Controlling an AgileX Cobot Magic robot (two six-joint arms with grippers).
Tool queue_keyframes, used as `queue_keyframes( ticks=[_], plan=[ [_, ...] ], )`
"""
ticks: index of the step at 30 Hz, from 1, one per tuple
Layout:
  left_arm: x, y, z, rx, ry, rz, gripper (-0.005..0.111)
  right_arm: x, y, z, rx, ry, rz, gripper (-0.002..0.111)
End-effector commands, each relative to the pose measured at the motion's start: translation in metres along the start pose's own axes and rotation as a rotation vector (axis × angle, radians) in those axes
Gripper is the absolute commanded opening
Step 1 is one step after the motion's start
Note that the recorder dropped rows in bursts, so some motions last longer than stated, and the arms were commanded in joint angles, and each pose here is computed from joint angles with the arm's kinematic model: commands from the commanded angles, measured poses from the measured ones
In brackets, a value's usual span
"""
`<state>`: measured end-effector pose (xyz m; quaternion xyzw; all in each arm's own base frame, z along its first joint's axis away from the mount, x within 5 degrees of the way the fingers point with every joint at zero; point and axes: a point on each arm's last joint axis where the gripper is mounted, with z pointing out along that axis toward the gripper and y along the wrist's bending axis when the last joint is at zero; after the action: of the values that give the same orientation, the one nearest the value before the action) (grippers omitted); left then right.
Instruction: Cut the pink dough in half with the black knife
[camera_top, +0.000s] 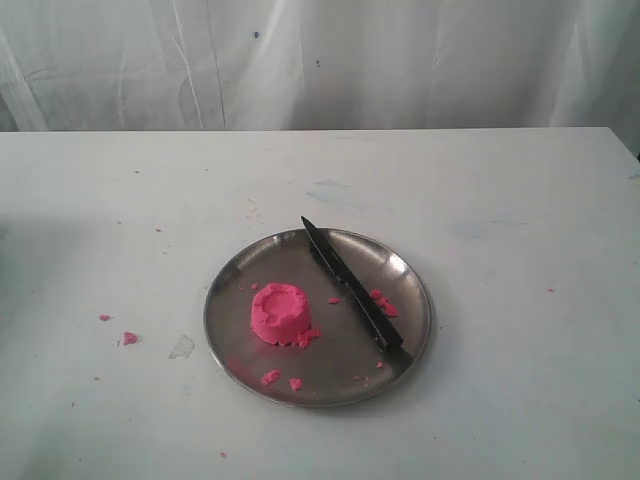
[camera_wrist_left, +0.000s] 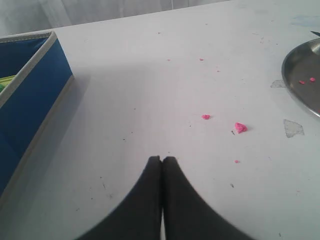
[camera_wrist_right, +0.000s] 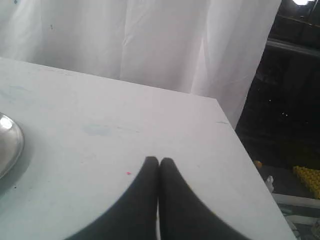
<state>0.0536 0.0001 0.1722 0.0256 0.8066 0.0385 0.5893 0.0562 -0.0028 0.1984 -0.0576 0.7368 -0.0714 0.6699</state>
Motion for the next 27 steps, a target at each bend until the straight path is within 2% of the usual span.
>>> queue_keyframes(
  ticks=[1, 5, 8, 10, 13, 15, 17, 20, 22, 24, 27],
  plan=[
    [0.001, -0.001, 0.0, 0.006, -0.006, -0.009, 0.0, 0.001, 0.0, 0.0, 0.006, -0.003, -0.016, 0.0],
    [0.001, -0.001, 0.0, 0.006, -0.006, -0.009, 0.0, -0.007, 0.0, 0.0, 0.003, -0.095, 0.022, 0.0],
    [0.001, -0.001, 0.0, 0.006, -0.006, -0.009, 0.0, -0.029, -0.001, -0.005, 0.0, -0.338, 0.093, 0.0],
    [0.001, -0.001, 0.0, 0.006, -0.006, -0.009, 0.0, -0.048, -0.003, -0.015, -0.017, -0.583, 0.189, 0.0],
    [0.001, -0.001, 0.0, 0.006, -0.006, -0.009, 0.0, -0.075, -0.006, -0.042, -0.052, -1.004, 0.238, 0.0],
    [0.001, -0.001, 0.0, 0.006, -0.006, -0.009, 0.0, -0.085, -0.01, -0.057, -0.041, -1.187, 0.276, 0.0],
    [0.001, -0.001, 0.0, 0.006, -0.006, -0.009, 0.0, -0.098, -0.014, -0.068, -0.087, -1.272, 0.358, 0.0],
    [0.001, -0.001, 0.0, 0.006, -0.006, -0.009, 0.0, -0.117, -0.017, -0.071, -0.223, -1.216, 0.532, 0.0],
    [0.001, -0.001, 0.0, 0.006, -0.006, -0.009, 0.0, -0.127, -0.016, -0.068, -0.233, -1.076, 0.539, 0.0],
    [0.001, -0.001, 0.0, 0.006, -0.006, -0.009, 0.0, -0.139, -0.014, -0.068, -0.193, -0.95, 0.412, 0.0],
    [0.001, -0.001, 0.0, 0.006, -0.006, -0.009, 0.0, -0.156, -0.011, -0.069, -0.152, -0.891, 0.166, 0.0]
  ],
)
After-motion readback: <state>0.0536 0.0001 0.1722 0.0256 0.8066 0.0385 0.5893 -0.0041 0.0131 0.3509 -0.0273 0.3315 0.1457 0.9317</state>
